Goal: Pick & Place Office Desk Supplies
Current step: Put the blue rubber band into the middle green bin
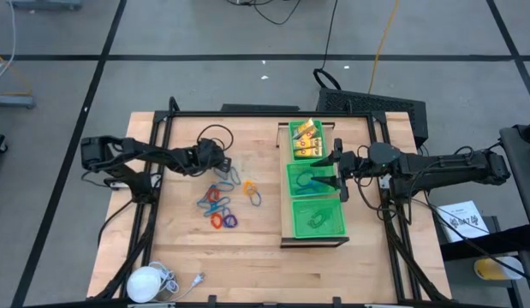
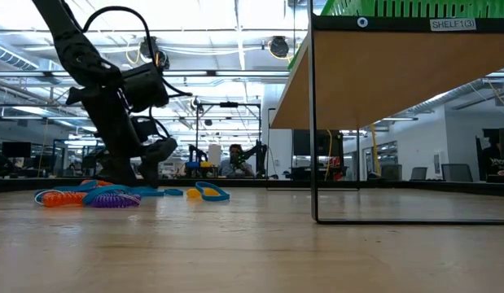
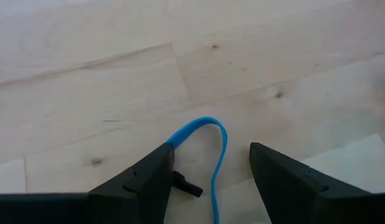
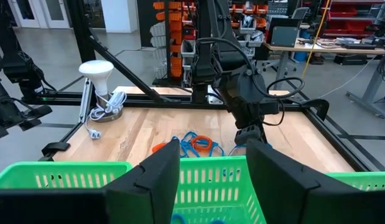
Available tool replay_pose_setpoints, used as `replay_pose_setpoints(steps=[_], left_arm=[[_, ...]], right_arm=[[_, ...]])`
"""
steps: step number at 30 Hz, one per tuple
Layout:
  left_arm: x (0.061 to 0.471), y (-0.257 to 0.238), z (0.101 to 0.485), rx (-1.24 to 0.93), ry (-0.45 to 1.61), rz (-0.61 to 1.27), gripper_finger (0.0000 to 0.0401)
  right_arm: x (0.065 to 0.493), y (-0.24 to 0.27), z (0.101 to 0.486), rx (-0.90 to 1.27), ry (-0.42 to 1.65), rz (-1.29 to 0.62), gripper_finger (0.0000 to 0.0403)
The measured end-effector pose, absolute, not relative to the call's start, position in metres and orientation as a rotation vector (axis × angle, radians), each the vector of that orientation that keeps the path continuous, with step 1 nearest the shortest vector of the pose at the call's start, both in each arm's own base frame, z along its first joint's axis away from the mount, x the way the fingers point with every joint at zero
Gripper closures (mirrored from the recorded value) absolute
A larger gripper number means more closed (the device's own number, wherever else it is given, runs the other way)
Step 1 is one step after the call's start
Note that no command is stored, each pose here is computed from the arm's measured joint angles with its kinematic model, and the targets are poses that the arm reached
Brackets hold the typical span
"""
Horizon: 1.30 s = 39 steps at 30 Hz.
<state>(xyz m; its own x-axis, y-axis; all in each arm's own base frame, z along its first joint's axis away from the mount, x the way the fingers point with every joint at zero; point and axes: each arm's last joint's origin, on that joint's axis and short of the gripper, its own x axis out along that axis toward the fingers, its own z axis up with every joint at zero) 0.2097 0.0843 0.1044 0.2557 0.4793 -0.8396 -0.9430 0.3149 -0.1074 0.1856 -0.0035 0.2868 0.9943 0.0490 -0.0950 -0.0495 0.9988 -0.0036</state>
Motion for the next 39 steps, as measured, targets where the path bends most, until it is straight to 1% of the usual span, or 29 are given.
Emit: replay_pose_setpoints(steps=[2,4,12,13,14,19,25,32,39], left_arm=[[0.209,0.084,0.104,-0.712,0.807,1.082,0.0203],[0.208,0.084,0.104,-0.716,0.817,1.09,0.0228],[0.205,0.086,0.102,-0.727,0.85,1.095,0.0368],[0.205,0.086,0.102,-0.723,0.854,1.089,0.0384],[0.205,0.086,0.102,-0.717,0.858,1.085,0.0391],[0.206,0.087,0.105,-0.667,0.859,1.048,0.0395],[0.206,0.086,0.128,-0.645,0.769,0.97,0.0397],[0.218,0.08,0.184,-0.552,0.557,0.818,0.0398],[0.236,0.06,0.24,-0.414,0.295,0.518,0.0399]], right_arm=[[0.186,-0.003,0.287,-0.006,0.095,0.049,0.0231],[0.186,-0.003,0.287,-0.006,0.096,0.049,0.0231],[0.186,-0.003,0.286,-0.006,0.099,0.049,0.0232],[0.186,-0.003,0.286,-0.006,0.099,0.049,0.0232],[0.186,-0.003,0.286,-0.006,0.099,0.049,0.0232],[0.186,-0.003,0.286,-0.006,0.1,0.049,0.0232],[0.186,-0.003,0.286,-0.006,0.1,0.049,0.0232],[0.186,-0.003,0.286,-0.006,0.099,0.049,0.0234],[0.186,-0.003,0.289,-0.015,0.071,0.049,0.0236]])
